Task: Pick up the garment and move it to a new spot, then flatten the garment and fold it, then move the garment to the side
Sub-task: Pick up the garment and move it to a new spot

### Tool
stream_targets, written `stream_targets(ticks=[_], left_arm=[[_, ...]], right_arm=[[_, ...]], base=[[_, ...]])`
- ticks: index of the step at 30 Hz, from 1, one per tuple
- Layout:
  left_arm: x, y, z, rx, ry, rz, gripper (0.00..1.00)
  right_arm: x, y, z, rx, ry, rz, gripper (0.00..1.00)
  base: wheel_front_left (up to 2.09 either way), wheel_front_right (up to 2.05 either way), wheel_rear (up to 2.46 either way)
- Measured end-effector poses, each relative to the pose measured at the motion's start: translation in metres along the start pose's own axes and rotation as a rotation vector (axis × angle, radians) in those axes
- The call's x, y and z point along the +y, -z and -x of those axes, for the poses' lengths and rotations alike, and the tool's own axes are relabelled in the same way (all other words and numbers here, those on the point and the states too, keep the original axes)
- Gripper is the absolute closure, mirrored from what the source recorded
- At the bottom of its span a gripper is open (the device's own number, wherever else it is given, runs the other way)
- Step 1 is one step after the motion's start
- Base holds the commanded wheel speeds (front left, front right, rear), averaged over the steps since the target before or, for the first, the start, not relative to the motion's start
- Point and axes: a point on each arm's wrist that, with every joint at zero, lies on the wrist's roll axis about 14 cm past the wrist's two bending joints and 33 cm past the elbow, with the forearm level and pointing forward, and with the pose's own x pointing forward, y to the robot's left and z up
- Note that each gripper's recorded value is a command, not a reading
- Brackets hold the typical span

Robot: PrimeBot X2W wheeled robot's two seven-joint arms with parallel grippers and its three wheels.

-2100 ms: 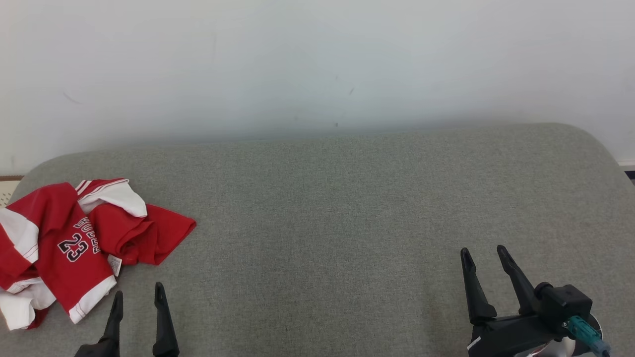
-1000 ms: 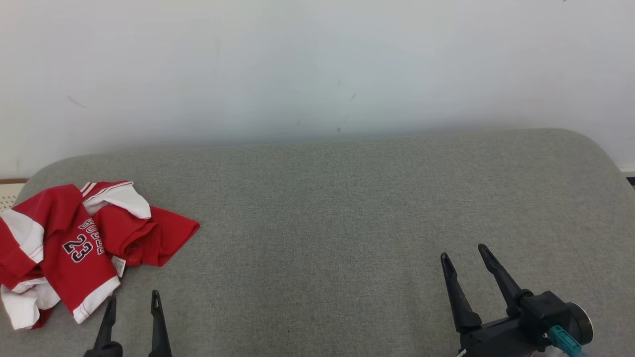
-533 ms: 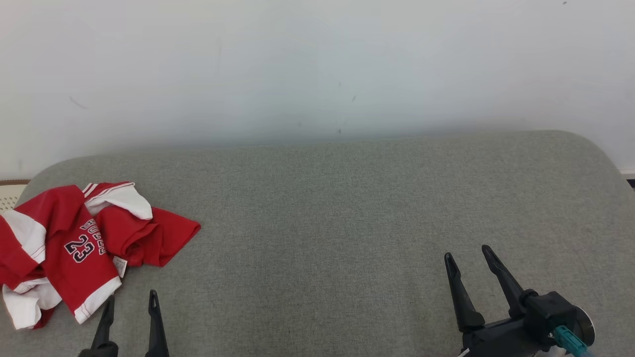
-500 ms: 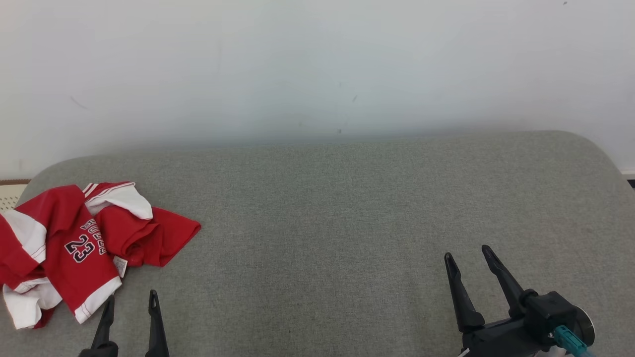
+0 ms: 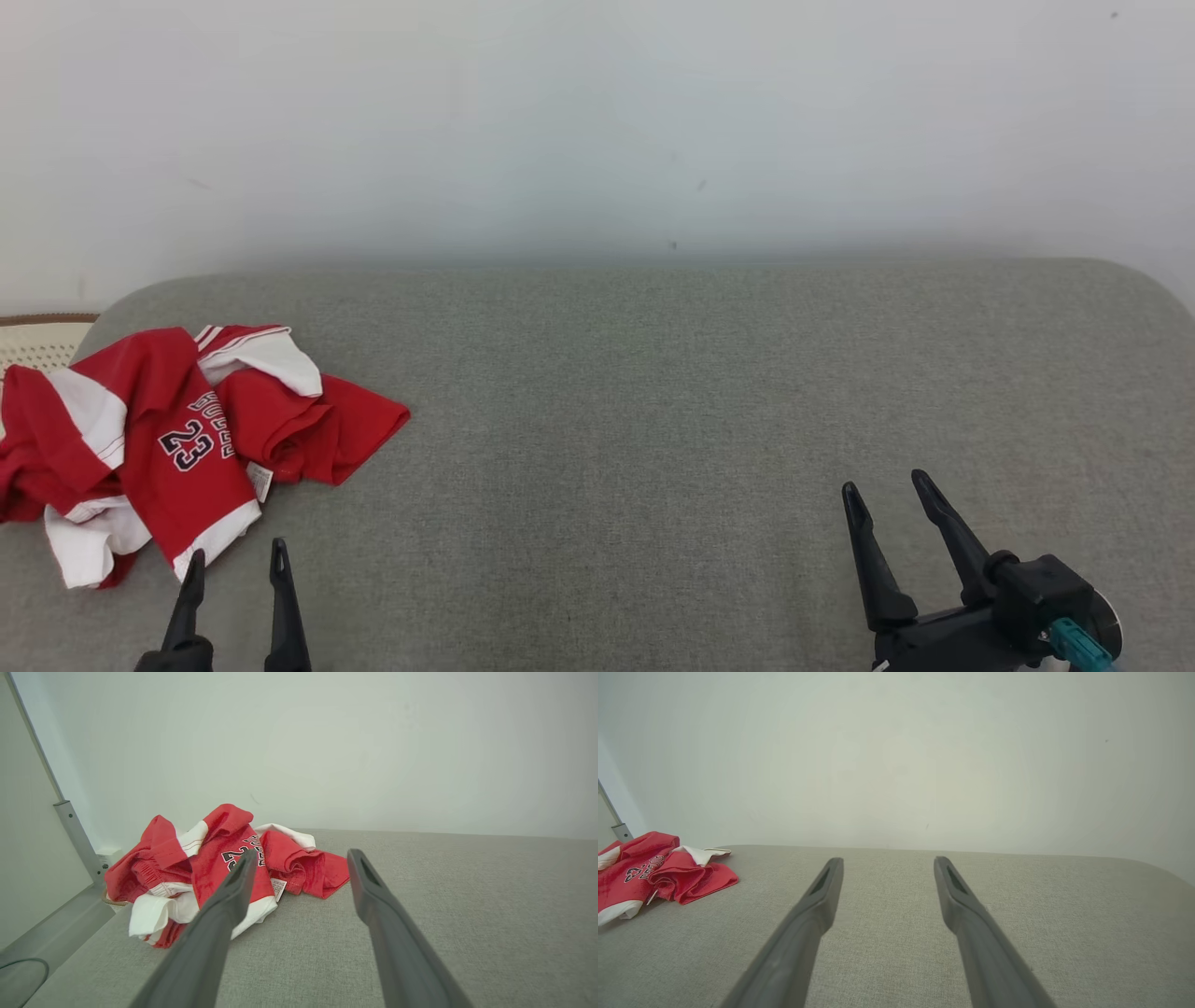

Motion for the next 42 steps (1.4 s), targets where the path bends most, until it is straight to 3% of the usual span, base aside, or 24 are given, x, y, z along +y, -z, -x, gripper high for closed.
stream_targets(ticks=[42], left_arm=[[0.12,-0.011,0.059,0.01,-0.337,-0.079,0.0]], right_arm=[[0.084,0.02,-0.053,0.031,-0.313,-0.073,0.0]], base=[[0.0,0.0,0.0]])
